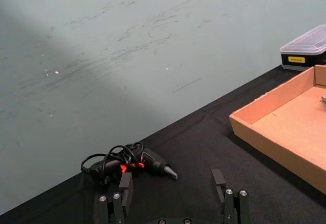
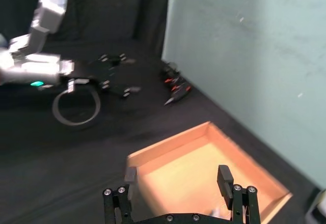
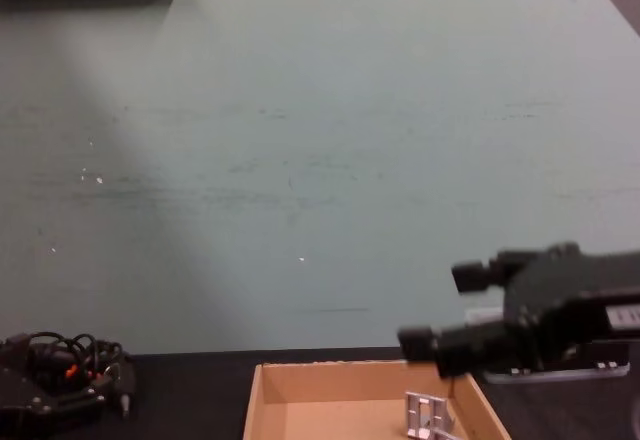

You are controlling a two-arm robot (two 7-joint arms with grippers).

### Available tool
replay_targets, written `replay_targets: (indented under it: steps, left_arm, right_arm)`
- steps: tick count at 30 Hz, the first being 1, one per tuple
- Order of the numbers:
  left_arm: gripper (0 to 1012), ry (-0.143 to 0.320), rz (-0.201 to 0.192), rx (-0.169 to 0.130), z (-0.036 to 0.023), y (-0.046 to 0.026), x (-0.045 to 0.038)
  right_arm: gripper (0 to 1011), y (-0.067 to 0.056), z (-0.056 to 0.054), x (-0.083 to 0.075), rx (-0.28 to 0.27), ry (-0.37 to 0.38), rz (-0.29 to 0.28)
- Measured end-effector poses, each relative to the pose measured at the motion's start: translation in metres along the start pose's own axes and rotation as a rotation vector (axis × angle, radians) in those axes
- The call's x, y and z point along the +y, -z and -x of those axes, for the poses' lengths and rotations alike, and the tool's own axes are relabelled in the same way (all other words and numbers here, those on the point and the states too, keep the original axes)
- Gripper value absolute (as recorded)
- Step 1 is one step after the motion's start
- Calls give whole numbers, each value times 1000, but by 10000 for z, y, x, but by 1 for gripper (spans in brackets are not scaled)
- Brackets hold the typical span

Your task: Use one hand to pick up the angle iron from the table and place it into the box.

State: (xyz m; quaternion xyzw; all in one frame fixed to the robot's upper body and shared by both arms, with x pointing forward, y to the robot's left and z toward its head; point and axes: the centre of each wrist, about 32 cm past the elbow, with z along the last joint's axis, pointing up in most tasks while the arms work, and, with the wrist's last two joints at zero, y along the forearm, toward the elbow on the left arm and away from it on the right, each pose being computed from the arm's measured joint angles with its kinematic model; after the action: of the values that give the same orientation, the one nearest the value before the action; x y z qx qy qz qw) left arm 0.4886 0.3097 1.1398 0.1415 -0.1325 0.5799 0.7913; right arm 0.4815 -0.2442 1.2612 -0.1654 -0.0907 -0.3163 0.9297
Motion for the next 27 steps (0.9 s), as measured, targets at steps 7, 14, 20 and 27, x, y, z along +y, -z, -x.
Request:
replay_targets:
  steps: [7, 14, 20, 27]
  left_arm:
    - [1000, 0, 0, 0, 0, 0, 0]
    - [1000, 0, 0, 0, 0, 0, 0]
    - [1000, 0, 0, 0, 0, 0, 0]
    - [1000, 0, 0, 0, 0, 0, 0]
  right_arm:
    - [1003, 134, 248, -93, 56, -66, 49]
    - [1003, 227, 404, -112, 95, -100, 80]
    - [1003, 280, 475, -113, 113, -108, 100]
    - [1003, 313, 508, -91, 119, -113, 116]
